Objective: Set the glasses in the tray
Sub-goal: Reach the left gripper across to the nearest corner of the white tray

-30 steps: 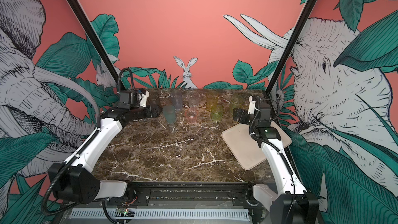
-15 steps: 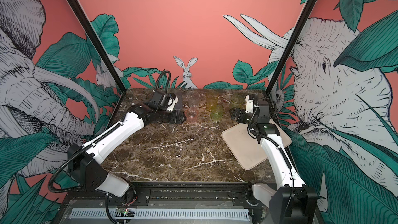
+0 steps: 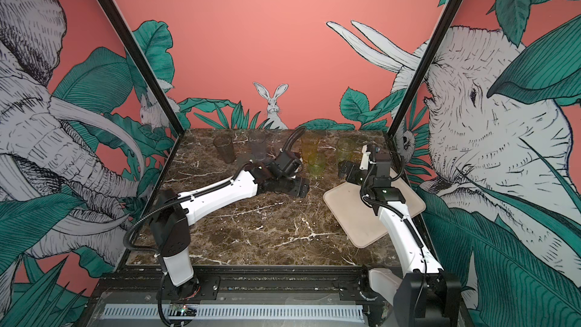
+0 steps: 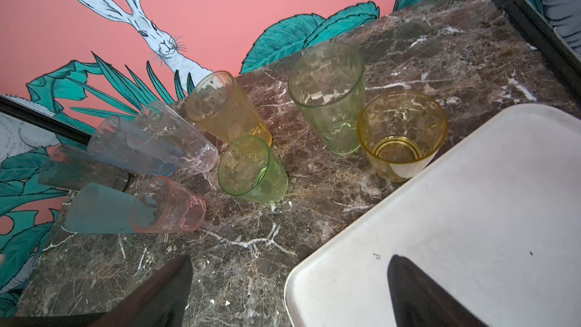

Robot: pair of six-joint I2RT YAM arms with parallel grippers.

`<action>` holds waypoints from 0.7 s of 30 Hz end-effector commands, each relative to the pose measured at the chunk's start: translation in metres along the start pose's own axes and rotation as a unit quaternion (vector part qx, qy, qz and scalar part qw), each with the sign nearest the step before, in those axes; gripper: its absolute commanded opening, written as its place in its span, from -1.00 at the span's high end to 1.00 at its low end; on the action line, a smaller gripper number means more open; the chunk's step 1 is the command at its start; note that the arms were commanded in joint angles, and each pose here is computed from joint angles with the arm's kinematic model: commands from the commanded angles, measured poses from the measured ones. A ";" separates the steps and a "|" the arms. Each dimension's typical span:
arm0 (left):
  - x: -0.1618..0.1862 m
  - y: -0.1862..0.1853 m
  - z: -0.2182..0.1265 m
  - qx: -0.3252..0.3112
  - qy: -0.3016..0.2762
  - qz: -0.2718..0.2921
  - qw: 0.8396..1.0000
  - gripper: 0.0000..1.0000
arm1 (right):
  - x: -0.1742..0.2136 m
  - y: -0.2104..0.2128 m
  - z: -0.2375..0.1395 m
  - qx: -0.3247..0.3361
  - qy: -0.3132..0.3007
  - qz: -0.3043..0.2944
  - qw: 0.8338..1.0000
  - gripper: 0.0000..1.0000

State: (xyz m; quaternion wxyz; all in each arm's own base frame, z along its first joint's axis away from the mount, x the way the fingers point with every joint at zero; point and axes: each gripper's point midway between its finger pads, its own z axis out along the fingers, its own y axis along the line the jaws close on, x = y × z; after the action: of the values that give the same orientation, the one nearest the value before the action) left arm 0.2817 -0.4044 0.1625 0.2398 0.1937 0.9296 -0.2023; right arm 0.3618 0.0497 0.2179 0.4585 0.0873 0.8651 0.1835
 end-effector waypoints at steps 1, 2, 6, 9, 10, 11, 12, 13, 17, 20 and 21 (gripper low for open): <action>-0.008 -0.031 0.006 0.019 -0.030 -0.011 0.999 -0.79 | -0.016 0.002 -0.004 -0.002 -0.043 0.008 0.999 -0.98; -0.003 -0.041 0.015 0.027 -0.022 -0.008 0.999 -0.79 | -0.012 0.000 -0.002 -0.002 -0.040 0.013 0.999 -0.98; 0.011 -0.058 0.039 0.006 0.002 0.008 1.000 -0.80 | -0.002 0.001 -0.004 -0.005 -0.022 0.013 1.000 -0.98; 0.020 -0.062 0.055 -0.002 0.006 0.001 1.000 -0.80 | -0.001 -0.001 -0.010 0.002 -0.020 0.012 1.000 -0.98; 0.020 -0.064 0.058 -0.003 0.004 -0.001 1.000 -0.80 | -0.001 0.000 -0.011 0.001 -0.019 0.013 1.000 -0.98; 0.021 -0.064 0.062 -0.007 0.002 -0.003 1.000 -0.80 | -0.001 0.001 -0.013 0.000 -0.017 0.015 1.000 -0.98; 0.022 -0.063 0.066 -0.014 0.002 -0.005 1.000 -0.80 | 0.000 0.001 -0.015 0.002 -0.013 0.015 1.000 -0.98; 0.023 -0.063 0.069 -0.018 0.002 -0.006 1.000 -0.80 | 0.000 0.001 -0.018 0.003 -0.012 0.015 1.000 -0.98; 0.030 -0.066 0.080 -0.025 0.006 -0.010 1.000 -0.80 | 0.000 0.001 -0.023 0.003 -0.022 0.017 1.000 -0.98; 0.035 -0.072 0.089 -0.025 0.012 -0.007 1.000 -0.80 | 0.003 -0.001 -0.021 0.008 -0.012 0.019 1.000 -0.98; 0.036 -0.073 0.091 -0.026 0.013 -0.006 1.000 -0.79 | 0.003 -0.001 -0.021 0.009 -0.011 0.018 1.000 -0.98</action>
State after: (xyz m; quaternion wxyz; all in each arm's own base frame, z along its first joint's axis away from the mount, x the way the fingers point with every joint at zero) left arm 0.2547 -0.4897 0.0796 0.2196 0.1957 0.9405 -0.1699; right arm 0.3424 0.0479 0.2214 0.4613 0.1020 0.8607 0.1895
